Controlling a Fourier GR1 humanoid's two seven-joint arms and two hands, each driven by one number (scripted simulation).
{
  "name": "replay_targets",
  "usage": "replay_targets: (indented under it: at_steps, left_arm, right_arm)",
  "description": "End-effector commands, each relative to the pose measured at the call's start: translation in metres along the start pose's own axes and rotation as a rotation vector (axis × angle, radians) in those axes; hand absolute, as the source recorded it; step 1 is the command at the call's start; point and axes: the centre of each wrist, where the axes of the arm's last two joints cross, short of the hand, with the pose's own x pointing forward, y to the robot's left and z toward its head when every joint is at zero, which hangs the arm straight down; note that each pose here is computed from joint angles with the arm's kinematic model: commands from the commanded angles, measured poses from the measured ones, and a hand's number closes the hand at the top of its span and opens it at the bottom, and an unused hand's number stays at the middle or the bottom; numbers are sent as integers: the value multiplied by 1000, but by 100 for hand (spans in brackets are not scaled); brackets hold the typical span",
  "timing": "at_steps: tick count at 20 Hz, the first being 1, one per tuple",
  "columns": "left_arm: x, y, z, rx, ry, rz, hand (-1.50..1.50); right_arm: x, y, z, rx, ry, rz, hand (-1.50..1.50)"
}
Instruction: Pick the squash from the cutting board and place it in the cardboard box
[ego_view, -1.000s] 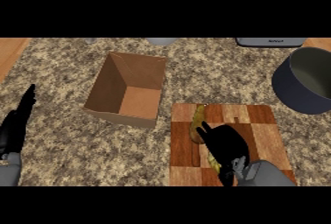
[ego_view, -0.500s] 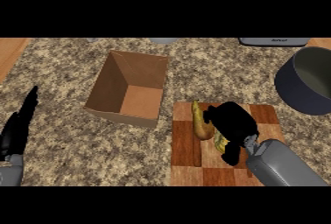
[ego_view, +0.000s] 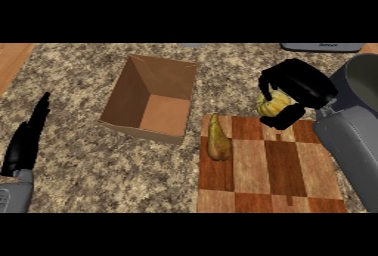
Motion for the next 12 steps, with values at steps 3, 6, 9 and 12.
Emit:
replay_targets:
  at_steps: [3, 6, 9, 12]
  left_arm:
    - [8, 1, -7, 5, 7, -10, 0]
    - [-25, 21, 11, 7, 27, 3, 0]
    - [2, 11, 0, 6, 29, -14, 0]
    - [-2, 16, 0, 31, 20, -16, 0]
  right_arm:
    - [-18, -34, -21, -246, -220, -49, 150]
    - [-3, -45, -40, -242, -289, -98, 150]
    - [31, -46, -70, -196, -352, -132, 150]
    - [41, -49, -86, -171, -375, -239, 150]
